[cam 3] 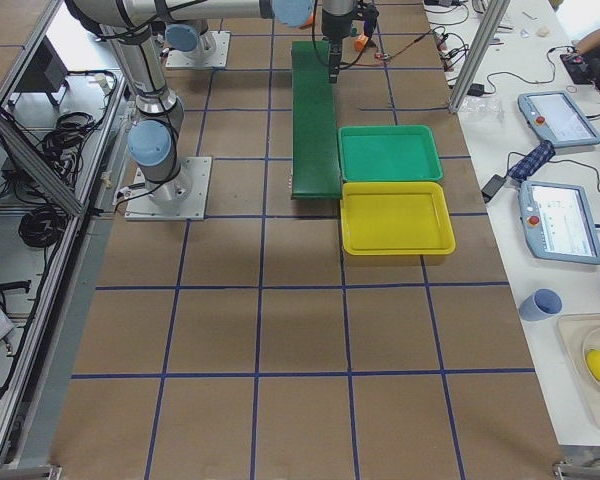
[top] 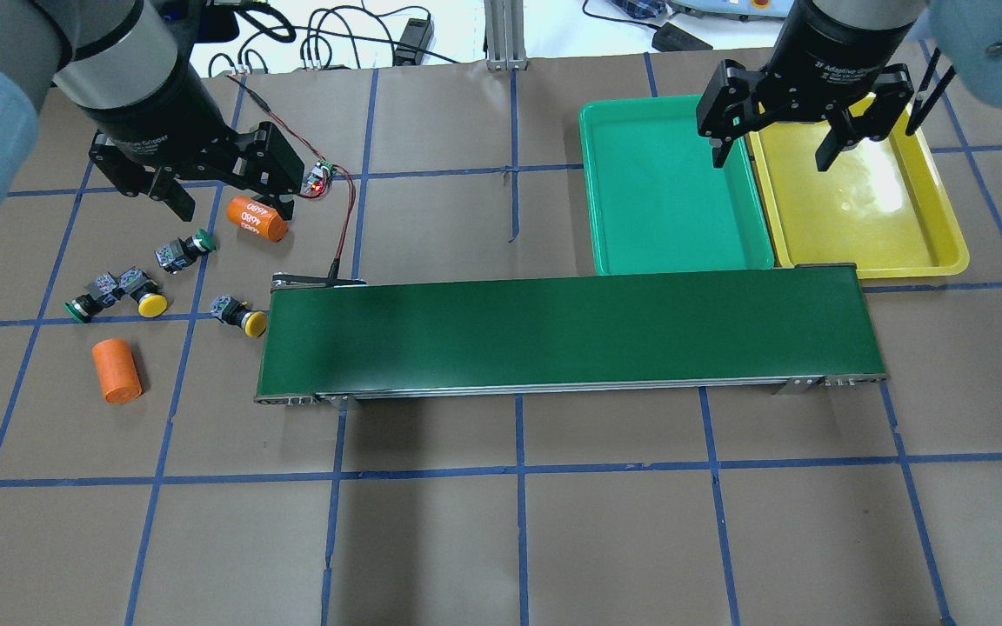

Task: Sort buttons by color to trays
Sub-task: 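Reach the left gripper down to the yellow-capped button near the belt end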

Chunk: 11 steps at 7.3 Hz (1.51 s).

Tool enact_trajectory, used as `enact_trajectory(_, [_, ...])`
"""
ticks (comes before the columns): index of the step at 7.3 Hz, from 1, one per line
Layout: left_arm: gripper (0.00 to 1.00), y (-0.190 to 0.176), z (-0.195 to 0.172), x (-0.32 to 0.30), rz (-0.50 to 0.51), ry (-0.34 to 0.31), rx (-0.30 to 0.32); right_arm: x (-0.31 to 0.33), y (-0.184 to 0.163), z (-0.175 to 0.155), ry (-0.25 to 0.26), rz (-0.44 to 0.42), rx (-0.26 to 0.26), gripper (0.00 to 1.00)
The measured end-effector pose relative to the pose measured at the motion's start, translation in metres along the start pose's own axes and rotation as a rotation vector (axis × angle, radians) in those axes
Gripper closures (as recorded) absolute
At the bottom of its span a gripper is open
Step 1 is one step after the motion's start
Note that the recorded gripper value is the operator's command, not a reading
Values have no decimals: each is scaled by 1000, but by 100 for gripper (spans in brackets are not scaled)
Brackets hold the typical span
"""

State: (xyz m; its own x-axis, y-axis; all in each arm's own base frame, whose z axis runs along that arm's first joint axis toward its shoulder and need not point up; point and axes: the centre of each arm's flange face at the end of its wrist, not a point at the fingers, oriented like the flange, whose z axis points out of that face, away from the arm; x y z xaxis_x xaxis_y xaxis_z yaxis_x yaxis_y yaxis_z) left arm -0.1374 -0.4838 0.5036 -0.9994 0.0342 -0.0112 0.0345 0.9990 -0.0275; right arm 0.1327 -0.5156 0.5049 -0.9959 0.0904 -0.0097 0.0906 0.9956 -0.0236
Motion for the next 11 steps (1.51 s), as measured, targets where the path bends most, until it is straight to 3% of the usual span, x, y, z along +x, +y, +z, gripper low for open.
enact_trajectory(3, [0,-8,11,-10,-19,-1,-21,0,2,1,1,0,-2,0])
enact_trajectory(5, [0,-31,39,-69,-125,2,-66,0,2,3,2,0,-5,0])
enact_trajectory(7, [0,-58,98,-122,-199,10,-111,0,2,2,2,0,-4,0])
enact_trajectory(9, [0,-81,165,-168,-275,10,-96,0,2,2,2,0,-5,0])
enact_trajectory(11, [0,-75,213,-190,-340,9,-122,0,2,3,2,0,-6,0])
